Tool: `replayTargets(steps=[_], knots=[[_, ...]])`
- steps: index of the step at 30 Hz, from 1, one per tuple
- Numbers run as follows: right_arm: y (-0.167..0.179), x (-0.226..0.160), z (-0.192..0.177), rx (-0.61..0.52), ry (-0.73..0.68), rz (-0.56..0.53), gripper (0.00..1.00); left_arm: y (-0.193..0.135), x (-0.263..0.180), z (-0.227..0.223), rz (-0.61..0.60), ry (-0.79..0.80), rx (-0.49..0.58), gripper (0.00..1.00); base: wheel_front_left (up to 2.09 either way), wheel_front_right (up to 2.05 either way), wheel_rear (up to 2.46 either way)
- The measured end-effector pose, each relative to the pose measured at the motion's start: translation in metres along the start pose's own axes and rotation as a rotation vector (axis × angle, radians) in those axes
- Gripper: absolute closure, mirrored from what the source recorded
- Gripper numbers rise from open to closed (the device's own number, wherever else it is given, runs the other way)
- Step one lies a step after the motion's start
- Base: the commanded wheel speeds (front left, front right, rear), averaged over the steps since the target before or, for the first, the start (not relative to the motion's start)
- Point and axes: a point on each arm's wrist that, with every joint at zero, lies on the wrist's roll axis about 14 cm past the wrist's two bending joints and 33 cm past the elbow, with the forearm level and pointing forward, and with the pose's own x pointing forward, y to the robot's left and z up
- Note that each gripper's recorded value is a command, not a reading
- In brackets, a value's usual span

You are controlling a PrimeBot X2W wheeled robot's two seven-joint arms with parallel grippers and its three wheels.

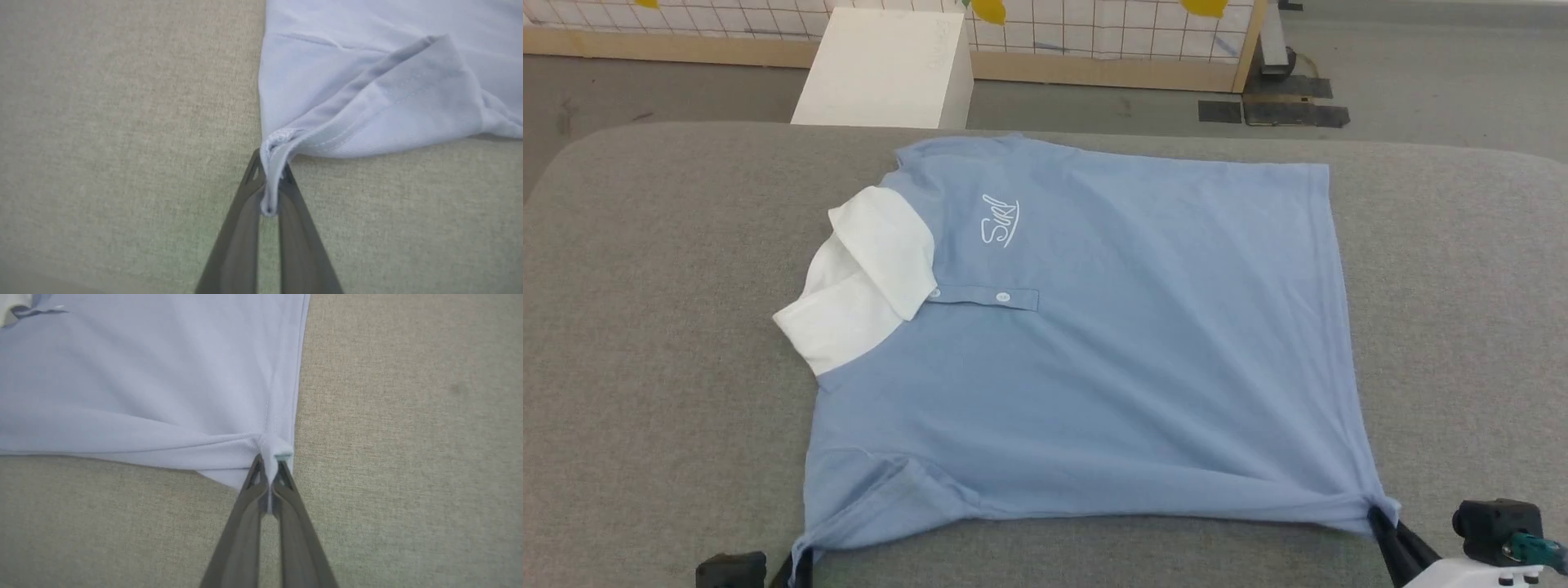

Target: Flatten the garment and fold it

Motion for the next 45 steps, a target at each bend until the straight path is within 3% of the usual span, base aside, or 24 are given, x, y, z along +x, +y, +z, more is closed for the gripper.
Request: replayTargets(steps=[4, 5, 7, 17, 25, 35, 40, 42, 43, 44, 45], knots=[[0.002, -0.001, 0.015, -0.021, -0.129, 0.010, 1.00, -0.008, 0.007, 0.035, -0.005, -0.196, 0.099, 1.00, 0.00, 0.00, 0.00], [0.005, 0.001, 0.023, -0.043, -0.196, 0.029, 1.00, -0.020, 0.015, 0.070, -0.035, -0.342, 0.164, 1.00, 0.00, 0.00, 0.00], [0.007, 0.004, 0.034, -0.063, -0.245, 0.043, 1.00, -0.027, 0.021, 0.090, -0.050, -0.414, 0.206, 1.00, 0.00, 0.00, 0.00], [0.005, 0.036, 0.083, -0.180, -0.283, 0.081, 1.00, -0.048, 0.062, 0.183, -0.129, -0.594, 0.345, 1.00, 0.00, 0.00, 0.00], [-0.001, 0.084, 0.097, -0.213, -0.150, 0.101, 1.00, -0.048, 0.124, 0.207, -0.169, -0.470, 0.415, 1.00, 0.00, 0.00, 0.00], [-0.011, 0.130, 0.070, -0.161, 0.107, 0.113, 1.00, -0.028, 0.189, 0.107, -0.190, 0.048, 0.377, 1.00, 0.00, 0.00, 0.00], [-0.016, 0.134, 0.059, -0.109, 0.226, 0.113, 1.00, -0.027, 0.195, 0.090, -0.208, 0.170, 0.293, 1.00, 0.00, 0.00, 0.00], [-0.018, 0.133, 0.062, -0.088, 0.233, 0.110, 0.53, -0.027, 0.194, 0.093, -0.208, 0.173, 0.253, 0.09, 0.00, 0.00, 0.00], [-0.018, 0.132, 0.064, -0.078, 0.228, 0.105, 0.11, -0.027, 0.192, 0.098, -0.201, 0.147, 0.247, 0.00, 0.00, 0.00, 0.00], [-0.018, 0.130, 0.066, -0.073, 0.222, 0.105, 0.00, -0.027, 0.191, 0.104, -0.194, 0.110, 0.242, 0.00, 0.00, 0.00, 0.00], [-0.017, 0.128, 0.068, -0.066, 0.210, 0.107, 0.00, -0.027, 0.189, 0.109, -0.181, 0.065, 0.233, 0.00, 0.00, 0.00, 0.00]])
